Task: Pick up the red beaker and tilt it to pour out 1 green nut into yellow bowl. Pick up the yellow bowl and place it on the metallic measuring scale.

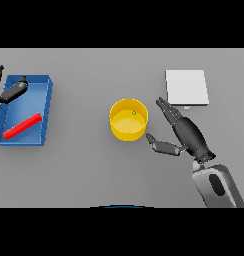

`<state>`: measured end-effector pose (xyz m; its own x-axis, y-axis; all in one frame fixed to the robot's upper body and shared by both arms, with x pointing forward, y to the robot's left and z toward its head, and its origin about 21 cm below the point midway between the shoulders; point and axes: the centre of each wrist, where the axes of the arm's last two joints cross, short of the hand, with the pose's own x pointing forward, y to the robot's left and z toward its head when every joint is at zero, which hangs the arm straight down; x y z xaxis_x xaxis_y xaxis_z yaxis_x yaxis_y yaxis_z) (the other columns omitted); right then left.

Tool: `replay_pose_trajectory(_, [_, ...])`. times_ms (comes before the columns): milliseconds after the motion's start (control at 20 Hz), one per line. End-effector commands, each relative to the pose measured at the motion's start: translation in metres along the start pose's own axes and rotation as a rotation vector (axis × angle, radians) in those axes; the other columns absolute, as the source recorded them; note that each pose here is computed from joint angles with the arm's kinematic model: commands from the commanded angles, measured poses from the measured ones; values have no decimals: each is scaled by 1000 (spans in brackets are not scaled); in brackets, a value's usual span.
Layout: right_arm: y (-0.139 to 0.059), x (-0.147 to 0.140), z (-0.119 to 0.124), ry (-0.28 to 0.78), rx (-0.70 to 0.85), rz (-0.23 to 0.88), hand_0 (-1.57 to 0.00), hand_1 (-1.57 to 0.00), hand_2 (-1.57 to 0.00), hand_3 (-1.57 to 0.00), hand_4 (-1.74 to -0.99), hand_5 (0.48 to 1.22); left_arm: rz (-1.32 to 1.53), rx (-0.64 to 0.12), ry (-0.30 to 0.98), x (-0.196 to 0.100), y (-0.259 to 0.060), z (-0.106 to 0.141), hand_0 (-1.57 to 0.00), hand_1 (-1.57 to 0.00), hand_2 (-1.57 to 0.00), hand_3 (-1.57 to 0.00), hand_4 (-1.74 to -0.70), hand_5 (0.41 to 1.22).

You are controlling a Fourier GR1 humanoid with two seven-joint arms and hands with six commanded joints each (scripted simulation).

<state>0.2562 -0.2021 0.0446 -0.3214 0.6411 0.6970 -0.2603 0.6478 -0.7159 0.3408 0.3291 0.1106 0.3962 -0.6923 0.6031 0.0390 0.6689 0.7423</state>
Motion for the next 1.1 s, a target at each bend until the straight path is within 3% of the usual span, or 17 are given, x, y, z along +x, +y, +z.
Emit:
replay_pose_trajectory(0, [-1, 1, -2, -13, 42, 66, 1, 1, 1, 1, -1282, 677, -8, -1, 1, -1, -1, -1, -5, -3, -4, -3, -795, 709])
replay_pose_trajectory(250, [-10, 14, -34, -105, 224, 347, 1, 1, 1, 1, -1270, 664, -5, 13, -3, -3, 7, 0, -1, 0, 0, 0, -794, 719])
replay_pose_trajectory(750, [-1, 27, -80, -207, 487, 495, 1, 1, 1, 1, -1255, 686, -18, 2, -3, -1, 1, -1, 1, 1, 1, 1, -794, 717])
replay_pose_trajectory(1050, [10, 24, -97, -187, 613, 525, 1, 1, 1, 1, -1260, 679, -25, 2, -7, -3, 5, -1, 1, 1, 1, 1, -796, 733])
